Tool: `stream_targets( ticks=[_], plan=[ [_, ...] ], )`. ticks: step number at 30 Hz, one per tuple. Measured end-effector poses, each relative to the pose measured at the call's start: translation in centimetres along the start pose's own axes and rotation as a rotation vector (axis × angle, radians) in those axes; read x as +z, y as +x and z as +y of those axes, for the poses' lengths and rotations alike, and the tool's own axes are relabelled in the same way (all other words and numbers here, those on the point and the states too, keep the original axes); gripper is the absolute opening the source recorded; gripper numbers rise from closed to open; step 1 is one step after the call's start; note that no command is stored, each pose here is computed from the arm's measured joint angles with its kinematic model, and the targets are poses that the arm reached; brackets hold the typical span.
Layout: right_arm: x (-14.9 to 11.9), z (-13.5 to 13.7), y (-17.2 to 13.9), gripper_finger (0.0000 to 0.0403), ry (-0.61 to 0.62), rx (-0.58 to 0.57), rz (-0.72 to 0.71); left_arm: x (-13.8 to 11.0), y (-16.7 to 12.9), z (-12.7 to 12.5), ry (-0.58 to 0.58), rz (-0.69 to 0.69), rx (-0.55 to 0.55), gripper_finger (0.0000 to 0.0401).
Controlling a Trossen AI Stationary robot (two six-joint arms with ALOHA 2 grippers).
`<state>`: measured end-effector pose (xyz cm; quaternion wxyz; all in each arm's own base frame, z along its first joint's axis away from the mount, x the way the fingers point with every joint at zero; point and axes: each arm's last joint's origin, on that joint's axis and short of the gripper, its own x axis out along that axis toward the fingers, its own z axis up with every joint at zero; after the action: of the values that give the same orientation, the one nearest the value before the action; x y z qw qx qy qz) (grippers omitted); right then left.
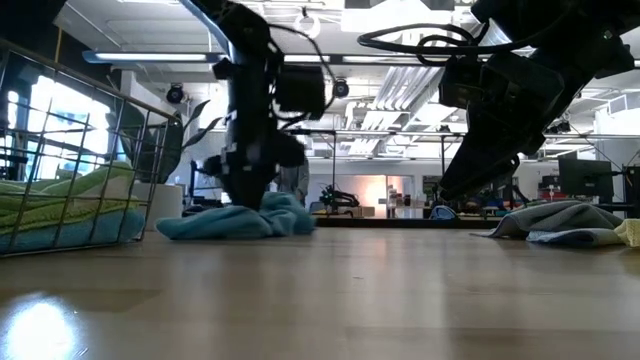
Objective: Fold microfiber towels
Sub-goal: Fold the blue microfiber towel
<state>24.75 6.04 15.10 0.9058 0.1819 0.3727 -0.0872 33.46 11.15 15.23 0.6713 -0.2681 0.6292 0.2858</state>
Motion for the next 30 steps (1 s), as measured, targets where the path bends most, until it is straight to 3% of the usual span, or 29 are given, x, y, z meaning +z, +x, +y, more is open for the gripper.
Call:
stream_targets(
  ticks=[6,13,21,30],
  plan=[
    [0.0,0.0,0.0,0.0158,0.0,0.0,0.0,-1.7,-0.4,-6.2,0.227,-0.104,-0.225,0.004],
    [0.0,0.0,0.0,0.0158,0.0,0.0,0.0,-4.2,-1.6,-12.3,0.45,-0.299,-0.388,0.0039],
    [0.0,0.0,0.0,0.0158,0.0,0.001,-0.001,-5.6,-4.6,-14.6,0.517,-0.347,-0.443,0.0039],
    [0.3,-0.4,0.1,0.0158,0.012,-0.033,-0.028,-7.5,-5.5,-16.2,0.626,-0.347,-0.5,0.0049]
  ],
)
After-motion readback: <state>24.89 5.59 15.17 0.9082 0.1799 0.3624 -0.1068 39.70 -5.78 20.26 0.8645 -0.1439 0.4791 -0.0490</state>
